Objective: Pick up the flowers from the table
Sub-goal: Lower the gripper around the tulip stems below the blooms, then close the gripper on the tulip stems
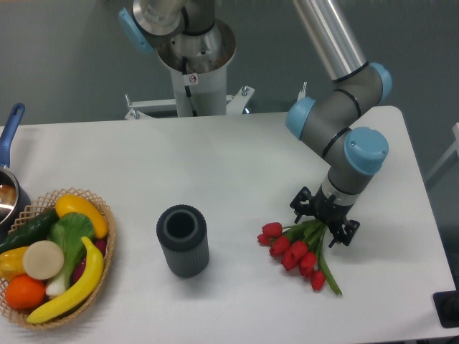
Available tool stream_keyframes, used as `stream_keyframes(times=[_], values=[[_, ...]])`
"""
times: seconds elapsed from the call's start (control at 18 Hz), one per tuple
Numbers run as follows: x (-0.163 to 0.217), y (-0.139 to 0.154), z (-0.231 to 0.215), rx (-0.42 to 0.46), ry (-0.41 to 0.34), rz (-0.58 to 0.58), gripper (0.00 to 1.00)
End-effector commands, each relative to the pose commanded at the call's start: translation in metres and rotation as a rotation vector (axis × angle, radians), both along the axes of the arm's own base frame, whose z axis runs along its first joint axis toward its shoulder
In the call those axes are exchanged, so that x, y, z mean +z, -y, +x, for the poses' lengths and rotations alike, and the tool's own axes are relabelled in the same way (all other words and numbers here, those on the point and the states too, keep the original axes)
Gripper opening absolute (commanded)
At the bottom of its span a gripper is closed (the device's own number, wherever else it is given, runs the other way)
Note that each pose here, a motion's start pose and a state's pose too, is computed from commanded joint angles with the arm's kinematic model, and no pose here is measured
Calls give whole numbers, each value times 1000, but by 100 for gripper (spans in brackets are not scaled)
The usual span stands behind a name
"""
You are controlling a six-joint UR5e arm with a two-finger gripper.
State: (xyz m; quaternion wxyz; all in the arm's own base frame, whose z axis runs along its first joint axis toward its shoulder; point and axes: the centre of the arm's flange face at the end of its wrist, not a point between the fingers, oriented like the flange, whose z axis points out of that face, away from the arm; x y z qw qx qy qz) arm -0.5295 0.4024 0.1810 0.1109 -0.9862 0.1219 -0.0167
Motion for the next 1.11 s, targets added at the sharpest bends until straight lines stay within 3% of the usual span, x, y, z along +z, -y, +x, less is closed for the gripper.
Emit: stream_keyframes(times=[0.22,0.39,1.11], values=[[-1,0,1,-1,1,-1,100],[-1,1,2,2,3,-1,81],[4,0,-1,9,-9,4,52]])
